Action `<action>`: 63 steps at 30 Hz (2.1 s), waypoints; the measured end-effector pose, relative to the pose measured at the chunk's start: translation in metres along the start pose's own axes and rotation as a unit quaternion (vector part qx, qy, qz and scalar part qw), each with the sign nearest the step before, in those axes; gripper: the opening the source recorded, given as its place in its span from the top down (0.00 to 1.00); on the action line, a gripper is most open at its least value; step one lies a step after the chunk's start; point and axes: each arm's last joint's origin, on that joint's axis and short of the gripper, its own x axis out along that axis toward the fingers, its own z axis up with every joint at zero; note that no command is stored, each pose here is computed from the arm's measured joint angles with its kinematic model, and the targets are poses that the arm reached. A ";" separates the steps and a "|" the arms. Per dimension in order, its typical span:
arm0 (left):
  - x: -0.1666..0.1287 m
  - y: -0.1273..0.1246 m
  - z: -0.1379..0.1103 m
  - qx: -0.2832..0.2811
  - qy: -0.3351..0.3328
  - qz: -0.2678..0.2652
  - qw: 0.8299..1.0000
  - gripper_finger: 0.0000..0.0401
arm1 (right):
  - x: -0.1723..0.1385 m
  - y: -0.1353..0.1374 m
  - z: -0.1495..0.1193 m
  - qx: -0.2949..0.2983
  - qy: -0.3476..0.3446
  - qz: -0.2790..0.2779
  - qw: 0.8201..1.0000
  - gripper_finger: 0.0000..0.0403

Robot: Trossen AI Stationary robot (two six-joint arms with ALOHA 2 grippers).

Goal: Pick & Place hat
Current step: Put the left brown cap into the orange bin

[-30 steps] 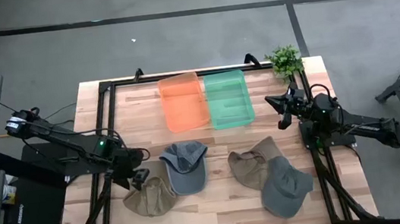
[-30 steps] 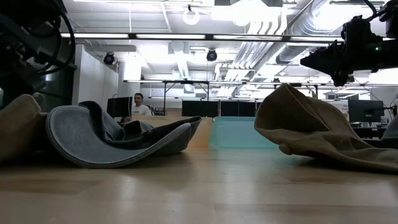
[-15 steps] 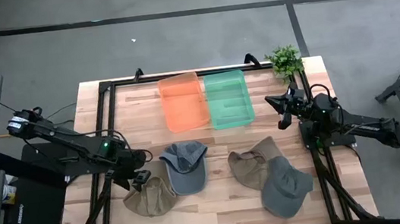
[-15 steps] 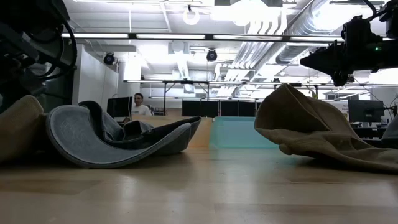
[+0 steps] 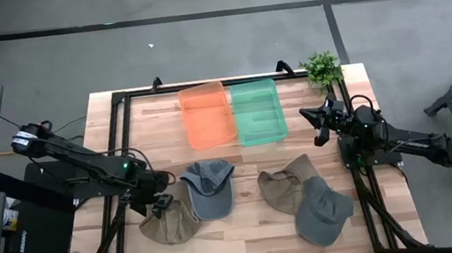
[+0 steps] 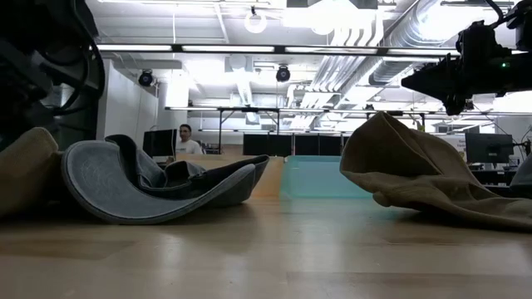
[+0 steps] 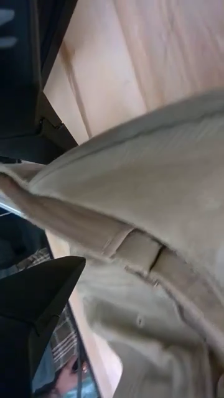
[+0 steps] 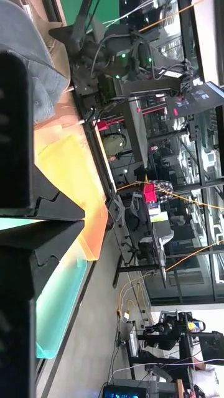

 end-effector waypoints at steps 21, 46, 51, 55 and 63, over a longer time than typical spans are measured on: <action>0.009 0.002 0.004 -0.026 0.021 0.039 0.999 0.92 | 0.000 0.000 0.000 0.000 0.000 0.000 1.000 0.99; -0.027 -0.007 -0.019 0.009 0.024 0.002 1.000 1.00 | 0.000 0.000 0.000 0.000 0.000 0.000 1.000 0.99; -0.037 -0.006 -0.025 0.008 0.016 0.002 1.000 1.00 | 0.000 0.000 0.000 0.000 0.000 0.000 1.000 0.99; -0.046 -0.008 -0.031 0.010 0.013 -0.001 1.000 1.00 | 0.000 0.000 0.000 0.000 0.000 0.000 1.000 0.99; -0.068 -0.016 -0.043 0.010 -0.023 -0.004 1.000 1.00 | 0.000 0.000 0.000 0.000 0.000 0.000 1.000 0.99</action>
